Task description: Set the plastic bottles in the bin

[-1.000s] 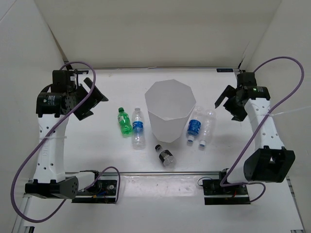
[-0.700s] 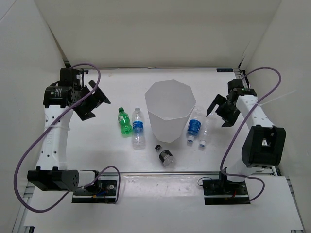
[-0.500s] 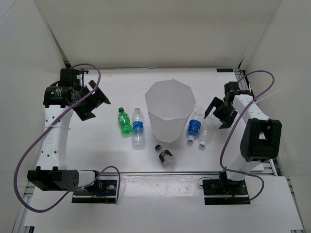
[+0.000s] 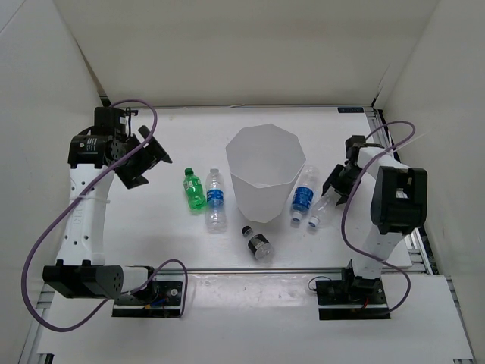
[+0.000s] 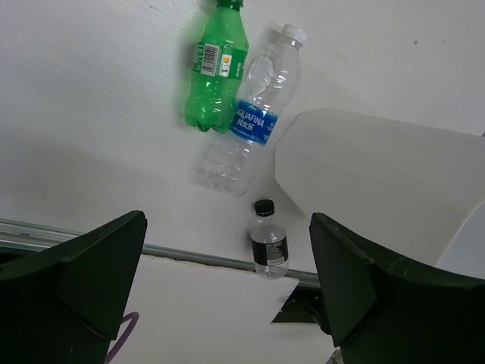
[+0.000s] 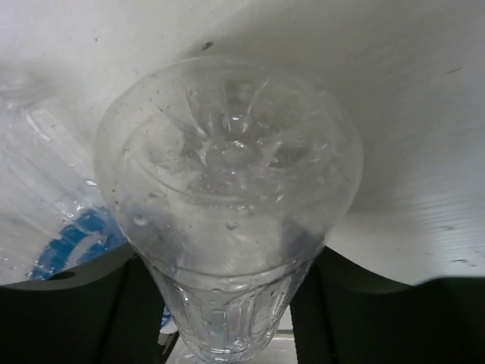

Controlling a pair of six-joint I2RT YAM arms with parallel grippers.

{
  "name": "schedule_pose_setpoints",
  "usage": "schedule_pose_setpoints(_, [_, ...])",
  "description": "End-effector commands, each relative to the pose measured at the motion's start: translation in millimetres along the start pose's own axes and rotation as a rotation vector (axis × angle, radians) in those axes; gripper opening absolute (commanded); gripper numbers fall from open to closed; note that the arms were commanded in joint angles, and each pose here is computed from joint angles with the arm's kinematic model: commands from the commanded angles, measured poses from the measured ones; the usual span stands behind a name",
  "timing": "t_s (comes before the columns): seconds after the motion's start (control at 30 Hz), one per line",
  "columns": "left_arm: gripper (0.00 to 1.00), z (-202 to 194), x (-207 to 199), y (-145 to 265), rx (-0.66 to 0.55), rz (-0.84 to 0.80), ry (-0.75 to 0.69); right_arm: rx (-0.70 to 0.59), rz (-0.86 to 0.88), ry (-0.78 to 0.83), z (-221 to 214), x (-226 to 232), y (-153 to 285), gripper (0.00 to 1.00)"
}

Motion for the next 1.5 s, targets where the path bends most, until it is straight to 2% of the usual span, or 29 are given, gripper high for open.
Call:
schedule_pose_setpoints(0.0, [1.00,-10,9,2,0.027,0.058,0.008,-0.108,0.012,0.006,11,-2,24,0.54])
schedule_pose_setpoints(0.07, [1.00,-11,10,-2,0.033,0.063,0.020,-0.174,0.025,0.012,7,-2,50,0.51])
schedule_pose_setpoints(0.1, [1.00,-12,12,-5,0.045,0.072,0.022,-0.233,0.049,0.018,4,-1,77,0.45])
schedule_pose_setpoints(0.13, [1.00,-12,12,-5,0.045,0.072,0.022,-0.235,0.038,0.016,4,-1,81,0.43])
schedule_pose_setpoints(0.23, [1.00,-13,16,-13,0.076,0.061,0.055,-0.349,0.089,-0.010,-16,3,141,0.39])
schedule_pose_setpoints(0.27, [1.00,-12,16,-13,0.078,0.056,0.074,-0.461,0.145,-0.008,-22,9,181,0.37])
schedule_pose_setpoints(0.33, [1.00,-12,16,-18,0.093,0.054,0.076,-0.561,0.215,0.023,-35,20,220,0.37])
schedule_pose_setpoints(0.37, [1.00,-12,16,-18,0.093,0.054,0.076,-0.652,0.307,0.055,-47,30,256,0.37])
schedule_pose_setpoints(0.47, [1.00,-13,16,-22,0.113,0.058,0.080,-0.761,0.433,0.154,-64,55,298,0.37])
schedule_pose_setpoints(0.5, [1.00,-12,16,-25,0.128,0.058,0.082,-0.840,0.502,0.173,-69,63,328,0.37])
schedule_pose_setpoints(0.57, [1.00,-11,16,-28,0.136,0.064,0.084,-0.856,0.557,0.278,-78,90,339,0.37])
schedule_pose_setpoints(0.63, [1.00,-12,17,-33,0.152,0.076,0.087,-0.913,0.541,0.386,-78,116,341,0.38])
schedule_pose_setpoints(0.67, [1.00,-14,19,-35,0.163,0.085,0.090,-0.946,0.594,0.462,-93,134,350,0.40])
schedule_pose_setpoints(0.77, [1.00,-16,21,-38,0.174,0.093,0.092,-0.967,0.520,0.577,-104,170,333,0.46])
schedule_pose_setpoints(0.8, [1.00,-16,21,-38,0.174,0.093,0.092,-0.970,0.510,0.583,-106,176,330,0.53])
schedule_pose_setpoints(0.83, [1.00,-16,21,-38,0.174,0.093,0.092,-0.953,0.483,0.595,-107,179,322,0.63])
schedule_pose_setpoints(0.87, [1.00,-17,22,-38,0.175,0.107,0.092,-0.916,0.477,0.577,-111,181,316,0.77])
schedule_pose_setpoints(0.9, [1.00,-15,21,-33,0.153,0.102,0.088,-0.913,0.471,0.554,-111,180,315,1.00])
schedule_pose_setpoints(1.0, [1.00,-13,25,-26,0.119,0.110,0.100,-0.978,0.520,0.458,-113,154,343,1.00])
schedule_pose_setpoints(1.07, [1.00,-15,26,-24,0.117,0.109,0.099,-1.010,0.494,0.380,-103,136,345,1.00])
schedule_pose_setpoints(1.13, [1.00,-17,29,-24,0.112,0.118,0.099,-1.064,0.471,0.232,-91,106,350,1.00])
schedule_pose_setpoints(1.17, [1.00,-16,29,-25,0.104,0.129,0.107,-1.006,0.394,0.222,-81,100,318,1.00])
schedule_pose_setpoints(1.23, [1.00,-16,30,-25,0.099,0.136,0.106,-0.969,0.351,0.135,-64,75,298,1.00])
schedule_pose_setpoints(1.4, [1.00,-13,27,-24,0.093,0.132,0.105,-0.614,0.224,0.081,-35,50,188,1.00])
schedule_pose_setpoints(1.47, [1.00,-12,27,-27,0.101,0.138,0.107,-0.458,0.259,0.059,-28,43,154,1.00])
Point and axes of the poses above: each gripper's point midway between its finger pads, its own y axis back along the fingers, its own x axis along the line the jaws close on, z = x × y, the point moved 9 cm from there along y, back along the fingers, and after that the axes turned 1 degree about -y, right-handed, at the moved point
